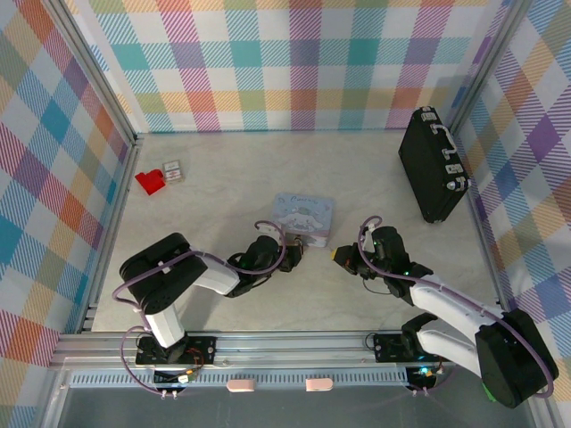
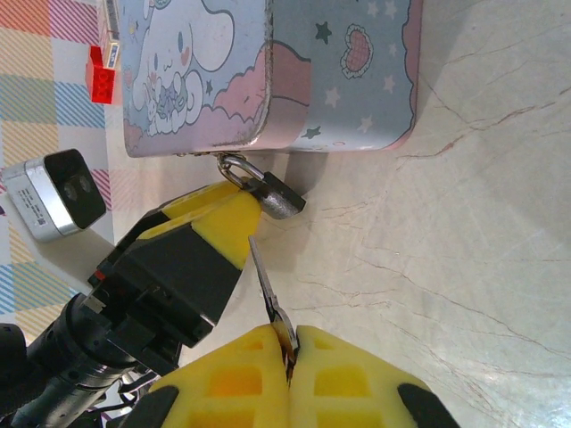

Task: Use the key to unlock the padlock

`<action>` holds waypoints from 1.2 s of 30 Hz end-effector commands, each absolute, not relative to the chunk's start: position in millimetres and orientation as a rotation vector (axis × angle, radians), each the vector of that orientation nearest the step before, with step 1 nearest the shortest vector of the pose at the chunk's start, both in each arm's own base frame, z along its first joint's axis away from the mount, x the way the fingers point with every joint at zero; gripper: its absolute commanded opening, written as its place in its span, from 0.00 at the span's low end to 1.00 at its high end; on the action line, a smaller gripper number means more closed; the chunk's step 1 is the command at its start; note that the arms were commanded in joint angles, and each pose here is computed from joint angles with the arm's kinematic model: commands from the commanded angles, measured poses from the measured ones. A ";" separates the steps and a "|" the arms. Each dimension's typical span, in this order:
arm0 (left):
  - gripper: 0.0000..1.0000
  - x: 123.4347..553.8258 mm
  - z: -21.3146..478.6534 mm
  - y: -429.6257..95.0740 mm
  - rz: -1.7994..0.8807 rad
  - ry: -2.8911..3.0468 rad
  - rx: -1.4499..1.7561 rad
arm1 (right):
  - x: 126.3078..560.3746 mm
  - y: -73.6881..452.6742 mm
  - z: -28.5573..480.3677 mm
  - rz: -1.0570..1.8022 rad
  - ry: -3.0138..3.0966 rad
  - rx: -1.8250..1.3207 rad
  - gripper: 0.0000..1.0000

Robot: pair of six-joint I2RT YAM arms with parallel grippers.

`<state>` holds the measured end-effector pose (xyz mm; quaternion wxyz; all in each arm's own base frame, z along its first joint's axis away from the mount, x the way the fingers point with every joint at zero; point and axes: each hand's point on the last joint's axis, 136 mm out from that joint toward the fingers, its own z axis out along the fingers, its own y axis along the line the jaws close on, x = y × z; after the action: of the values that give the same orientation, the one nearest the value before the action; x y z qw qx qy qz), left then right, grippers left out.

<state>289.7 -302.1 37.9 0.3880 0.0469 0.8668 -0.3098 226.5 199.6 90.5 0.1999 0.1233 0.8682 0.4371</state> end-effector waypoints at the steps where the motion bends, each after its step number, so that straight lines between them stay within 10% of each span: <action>1: 0.44 298.0 39.6 -310.3 -0.832 2.169 0.126 | 232.2 201.5 100.4 1.241 2.391 0.323 0.00; 23: 0.09 295.0 42.7 -320.7 -0.796 2.252 0.168 | 230.0 208.9 91.3 1.304 2.417 0.351 0.00; 36: 0.08 274.0 75.0 -347.2 -0.959 2.442 0.178 | 227.0 233.7 73.8 1.340 2.485 0.252 0.00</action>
<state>283.4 -335.1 51.7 0.2813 0.0602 0.9005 -0.3260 221.4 224.6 63.5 0.1401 0.1130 0.8740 0.4514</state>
